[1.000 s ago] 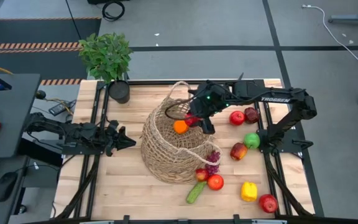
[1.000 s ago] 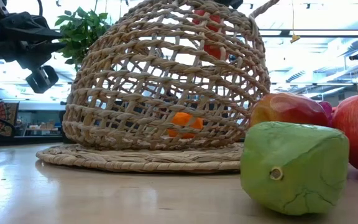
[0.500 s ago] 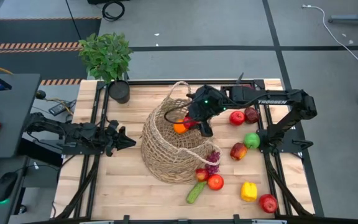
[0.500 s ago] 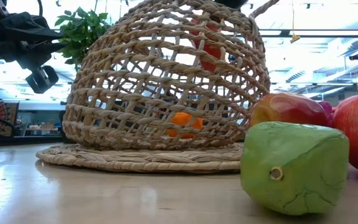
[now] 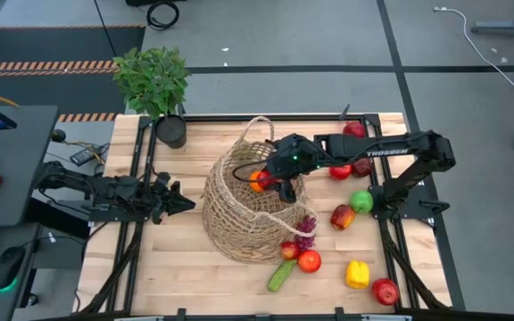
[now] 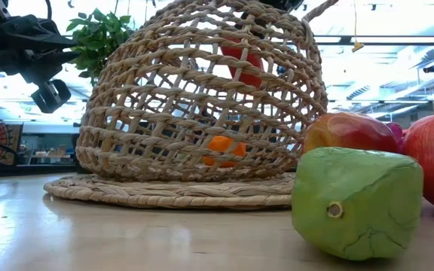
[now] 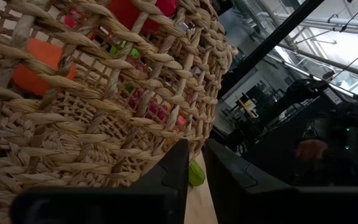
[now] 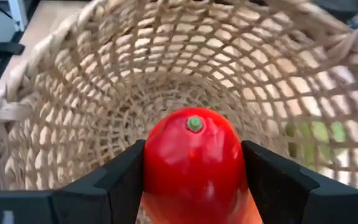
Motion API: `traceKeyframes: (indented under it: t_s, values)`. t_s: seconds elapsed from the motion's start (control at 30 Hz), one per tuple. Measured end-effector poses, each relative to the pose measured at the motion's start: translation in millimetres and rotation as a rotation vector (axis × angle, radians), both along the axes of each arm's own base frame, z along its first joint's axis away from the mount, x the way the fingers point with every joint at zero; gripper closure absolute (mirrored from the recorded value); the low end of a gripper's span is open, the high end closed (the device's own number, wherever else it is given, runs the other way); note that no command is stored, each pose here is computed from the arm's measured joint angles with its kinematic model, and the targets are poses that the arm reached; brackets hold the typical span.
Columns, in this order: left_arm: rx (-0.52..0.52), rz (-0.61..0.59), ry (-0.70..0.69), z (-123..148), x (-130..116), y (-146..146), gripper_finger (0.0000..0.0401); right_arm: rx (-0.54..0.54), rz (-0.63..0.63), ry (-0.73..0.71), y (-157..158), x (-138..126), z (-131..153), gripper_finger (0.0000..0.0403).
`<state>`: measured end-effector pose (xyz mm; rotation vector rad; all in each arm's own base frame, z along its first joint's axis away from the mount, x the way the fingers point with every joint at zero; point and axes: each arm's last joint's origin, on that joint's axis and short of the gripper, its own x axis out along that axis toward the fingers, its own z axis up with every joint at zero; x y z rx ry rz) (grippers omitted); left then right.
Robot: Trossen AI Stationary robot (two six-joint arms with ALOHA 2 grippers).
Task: Build produce basket
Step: Put the red mango into the brown basket
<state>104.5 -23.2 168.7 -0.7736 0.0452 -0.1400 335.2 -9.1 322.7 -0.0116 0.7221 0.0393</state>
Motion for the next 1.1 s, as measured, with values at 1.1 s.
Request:
traceKeyframes:
  t_s: [1.1]
  values:
    - [0.000, 0.000, 0.000, 0, 0, 0, 0.0343, 0.105, -0.451, 0.401, -2, 61, -36, 0.0148]
